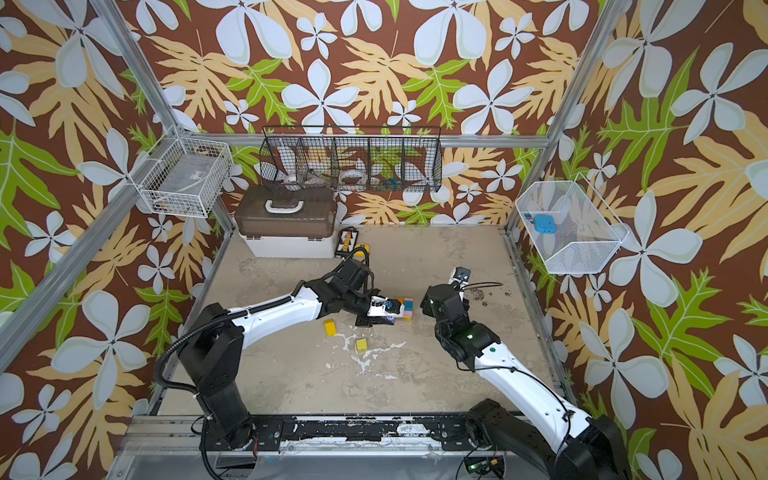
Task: Build the wood block tower
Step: 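Carry the purple 9 cube with the left gripper over the tower, then lower the purple 9 cube beside the teal cube and open the left gripper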
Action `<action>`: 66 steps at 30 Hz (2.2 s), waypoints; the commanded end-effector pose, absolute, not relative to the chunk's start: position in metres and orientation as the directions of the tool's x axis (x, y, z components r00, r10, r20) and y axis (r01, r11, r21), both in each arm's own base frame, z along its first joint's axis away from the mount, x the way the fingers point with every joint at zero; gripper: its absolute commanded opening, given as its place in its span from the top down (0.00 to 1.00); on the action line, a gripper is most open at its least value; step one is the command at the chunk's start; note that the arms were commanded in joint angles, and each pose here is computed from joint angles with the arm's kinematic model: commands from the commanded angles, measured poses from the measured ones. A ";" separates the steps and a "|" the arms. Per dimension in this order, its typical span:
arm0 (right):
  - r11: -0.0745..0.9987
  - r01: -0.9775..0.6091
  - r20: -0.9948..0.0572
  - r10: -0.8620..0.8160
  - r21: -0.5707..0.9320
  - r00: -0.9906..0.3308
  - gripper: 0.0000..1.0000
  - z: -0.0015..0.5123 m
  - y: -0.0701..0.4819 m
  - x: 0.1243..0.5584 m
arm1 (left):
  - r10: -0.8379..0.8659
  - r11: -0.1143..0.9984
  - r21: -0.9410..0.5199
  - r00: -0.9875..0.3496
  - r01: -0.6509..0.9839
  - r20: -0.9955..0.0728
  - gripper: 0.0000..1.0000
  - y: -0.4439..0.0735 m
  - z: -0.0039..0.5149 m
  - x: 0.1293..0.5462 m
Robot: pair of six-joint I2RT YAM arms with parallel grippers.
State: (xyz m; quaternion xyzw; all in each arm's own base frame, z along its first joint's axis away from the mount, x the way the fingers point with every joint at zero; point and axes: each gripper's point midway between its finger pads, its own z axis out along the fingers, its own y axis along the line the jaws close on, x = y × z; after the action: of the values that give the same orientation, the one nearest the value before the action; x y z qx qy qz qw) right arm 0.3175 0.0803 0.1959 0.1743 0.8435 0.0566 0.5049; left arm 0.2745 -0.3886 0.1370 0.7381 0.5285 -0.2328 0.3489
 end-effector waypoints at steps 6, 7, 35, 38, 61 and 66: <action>0.927 0.247 -0.836 0.365 0.283 -0.411 0.30 0.201 0.076 0.315 | 0.632 -0.203 0.194 0.280 0.960 -0.723 1.00 -0.392 0.132 0.282; 0.927 0.247 -0.836 0.365 0.284 -0.410 0.30 0.202 0.077 0.315 | 0.636 -0.198 0.185 0.270 0.962 -0.723 1.00 -0.393 0.130 0.284; 0.903 0.295 -0.819 0.414 0.313 -0.398 0.31 0.198 0.062 0.313 | 0.727 -0.084 0.071 0.110 0.994 -0.677 1.00 -0.416 0.095 0.337; 0.903 0.294 -0.818 0.414 0.313 -0.399 0.31 0.198 0.062 0.313 | 0.727 -0.081 0.065 0.103 0.995 -0.678 1.00 -0.415 0.093 0.339; 0.902 0.296 -0.822 0.415 0.314 -0.391 0.31 0.201 0.060 0.311 | 0.734 -0.066 0.043 0.078 0.997 -0.674 1.00 -0.417 0.080 0.349; 0.901 0.296 -0.823 0.417 0.317 -0.387 0.31 0.202 0.060 0.311 | 0.737 -0.066 0.038 0.074 0.997 -0.672 1.00 -0.418 0.076 0.349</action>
State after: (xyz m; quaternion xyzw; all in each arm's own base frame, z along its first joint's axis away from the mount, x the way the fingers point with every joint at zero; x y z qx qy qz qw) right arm 0.3118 0.0613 0.2018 0.2137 0.8307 0.0629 0.5103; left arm 0.3479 -0.4176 0.0755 0.6876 0.6305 -0.2496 0.2596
